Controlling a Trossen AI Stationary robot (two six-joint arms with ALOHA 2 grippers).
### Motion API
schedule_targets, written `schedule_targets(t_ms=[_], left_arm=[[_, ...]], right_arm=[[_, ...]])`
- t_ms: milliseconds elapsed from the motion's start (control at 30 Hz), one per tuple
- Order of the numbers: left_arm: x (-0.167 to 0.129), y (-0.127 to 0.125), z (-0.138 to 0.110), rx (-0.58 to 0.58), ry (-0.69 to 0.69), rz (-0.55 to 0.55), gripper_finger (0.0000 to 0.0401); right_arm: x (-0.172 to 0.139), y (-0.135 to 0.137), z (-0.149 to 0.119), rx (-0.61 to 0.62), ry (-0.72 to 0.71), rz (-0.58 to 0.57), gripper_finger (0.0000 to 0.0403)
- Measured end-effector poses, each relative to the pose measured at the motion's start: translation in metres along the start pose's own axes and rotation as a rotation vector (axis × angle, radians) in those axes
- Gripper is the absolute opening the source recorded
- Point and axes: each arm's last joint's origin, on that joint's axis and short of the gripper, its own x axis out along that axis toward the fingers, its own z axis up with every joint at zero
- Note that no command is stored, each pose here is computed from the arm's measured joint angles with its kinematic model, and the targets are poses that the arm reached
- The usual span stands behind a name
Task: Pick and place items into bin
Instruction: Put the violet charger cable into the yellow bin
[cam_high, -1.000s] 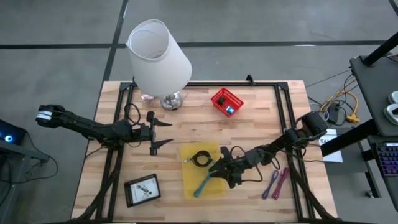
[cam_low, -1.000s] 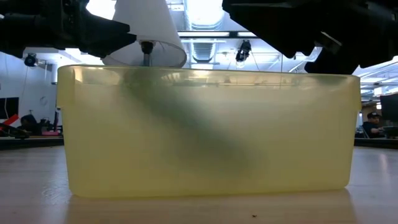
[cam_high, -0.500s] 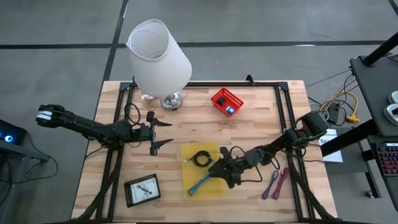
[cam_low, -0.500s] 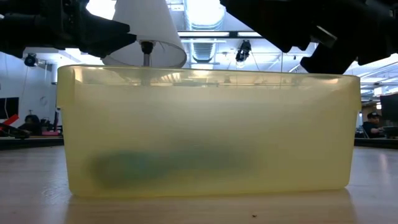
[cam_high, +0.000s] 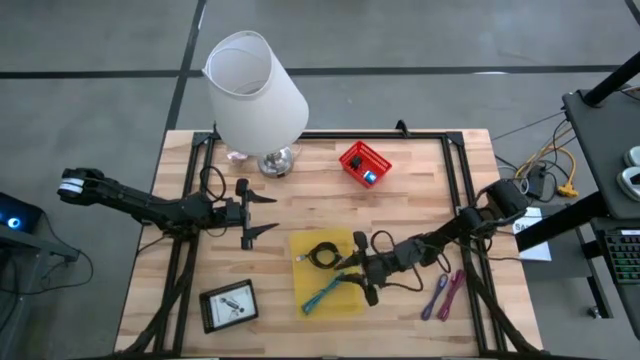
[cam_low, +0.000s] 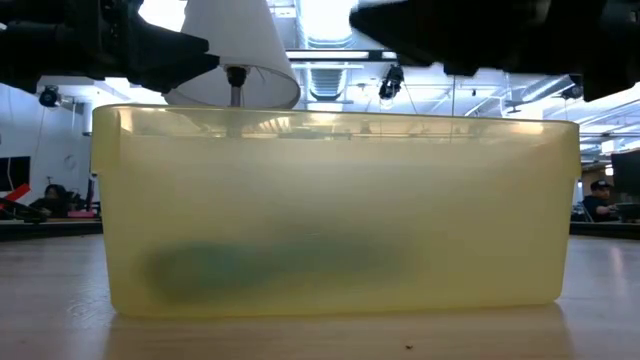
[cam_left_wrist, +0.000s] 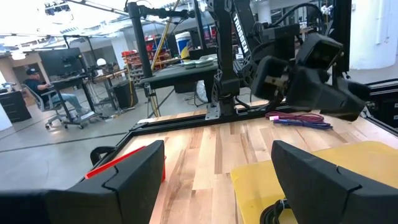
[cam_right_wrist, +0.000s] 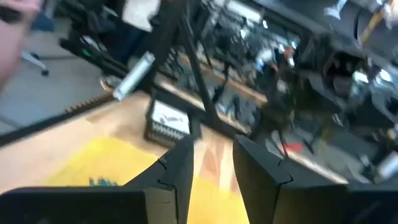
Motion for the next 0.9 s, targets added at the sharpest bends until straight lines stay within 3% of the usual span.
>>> schedule_targets(t_ms=[167, 400, 600, 733, 900], left_arm=[[0.000, 0.000, 0.000, 0.000, 0.000, 0.000, 0.0279], [0.000, 0.000, 0.000, 0.000, 0.000, 0.000, 0.0279], [0.000, 0.000, 0.000, -0.001, -0.001, 0.000, 0.0279], [0.000, 0.000, 0.000, -0.001, -0.001, 0.001, 0.0279], [0.000, 0.000, 0.000, -0.001, -0.001, 0.001, 0.0279]], right_arm=[[-0.004, 0.007, -0.002, -0.004, 0.171, -0.030, 0.0132], [-0.008, 0.012, 0.017, 0.058, 0.407, 0.001, 0.0183], [-0.019, 0.018, 0.034, 0.138, 0.684, 0.085, 0.0218], [-0.028, 0.024, 0.044, 0.274, 0.881, 0.214, 0.0226], [-0.035, 0.033, 0.053, 0.430, 0.987, 0.332, 0.0223]])
